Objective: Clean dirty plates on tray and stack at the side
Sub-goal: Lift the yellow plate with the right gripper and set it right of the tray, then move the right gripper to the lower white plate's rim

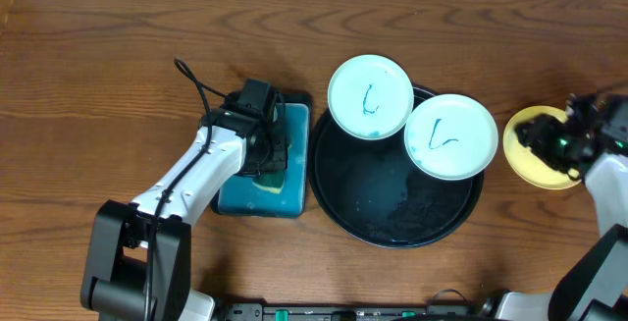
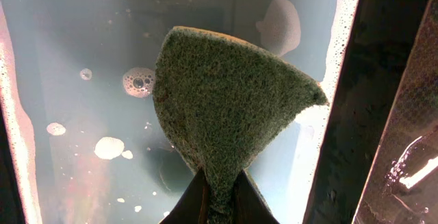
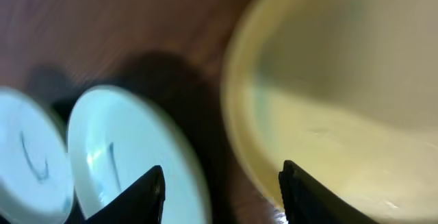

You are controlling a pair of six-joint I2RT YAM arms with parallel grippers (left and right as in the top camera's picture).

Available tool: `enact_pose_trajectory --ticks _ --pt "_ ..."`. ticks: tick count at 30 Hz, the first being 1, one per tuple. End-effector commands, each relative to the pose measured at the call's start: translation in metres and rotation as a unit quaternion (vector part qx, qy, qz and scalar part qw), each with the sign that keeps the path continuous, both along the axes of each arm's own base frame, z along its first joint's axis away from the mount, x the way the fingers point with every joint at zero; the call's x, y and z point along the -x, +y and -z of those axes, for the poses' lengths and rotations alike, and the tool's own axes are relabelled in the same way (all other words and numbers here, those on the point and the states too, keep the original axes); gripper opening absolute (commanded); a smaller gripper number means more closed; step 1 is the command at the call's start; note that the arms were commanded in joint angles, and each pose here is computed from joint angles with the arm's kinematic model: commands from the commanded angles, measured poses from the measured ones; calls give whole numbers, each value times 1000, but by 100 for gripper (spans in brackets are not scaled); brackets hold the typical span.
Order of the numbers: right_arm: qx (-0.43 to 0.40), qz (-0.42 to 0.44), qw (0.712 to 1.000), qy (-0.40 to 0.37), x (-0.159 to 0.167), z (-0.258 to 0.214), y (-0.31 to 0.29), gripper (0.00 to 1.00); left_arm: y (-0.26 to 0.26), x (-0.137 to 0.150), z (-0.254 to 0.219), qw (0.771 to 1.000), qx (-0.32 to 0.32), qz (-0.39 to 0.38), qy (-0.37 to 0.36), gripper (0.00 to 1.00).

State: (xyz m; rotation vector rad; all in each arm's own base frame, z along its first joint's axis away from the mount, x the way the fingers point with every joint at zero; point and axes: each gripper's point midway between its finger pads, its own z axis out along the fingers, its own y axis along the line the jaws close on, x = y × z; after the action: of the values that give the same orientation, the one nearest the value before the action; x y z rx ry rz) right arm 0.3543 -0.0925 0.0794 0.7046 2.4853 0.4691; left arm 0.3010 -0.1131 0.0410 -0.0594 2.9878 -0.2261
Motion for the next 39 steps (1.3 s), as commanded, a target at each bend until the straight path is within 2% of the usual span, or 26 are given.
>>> enact_pose_trajectory --ticks 1,3,8,12,13,16,20,25,30,34,39 --pt "75 -95 993 4 -10 -1 27 54 3 4 5 1000 -6 2 7 8" --pt "113 -98 988 32 -7 8 29 54 3 4 5 1000 -6 2 7 8" --pt "132 -127 981 67 -7 31 48 52 3 4 5 1000 -6 2 7 7" --pt "151 -103 976 115 0 55 37 49 3 4 5 1000 -6 2 7 8" --pt "151 -104 976 117 1 57 37 45 3 4 5 1000 -6 2 7 8" --pt "148 -106 976 120 1 59 38 21 3 3 5 1000 -6 2 7 8" --pt "145 -106 977 115 1 55 39 2 3 4 5 1000 -6 2 7 8" --pt "137 -110 979 103 5 38 44 1 3 3 5 1000 -6 2 7 8" --pt "67 -155 981 96 25 16 77 1 4 3 5 1000 -6 2 7 8" --pt "14 -183 971 154 63 16 101 1 3 3 5 1000 -6 2 7 8" --pt "10 -226 955 191 87 29 128 1 3 3 5 1000 -6 2 7 8"
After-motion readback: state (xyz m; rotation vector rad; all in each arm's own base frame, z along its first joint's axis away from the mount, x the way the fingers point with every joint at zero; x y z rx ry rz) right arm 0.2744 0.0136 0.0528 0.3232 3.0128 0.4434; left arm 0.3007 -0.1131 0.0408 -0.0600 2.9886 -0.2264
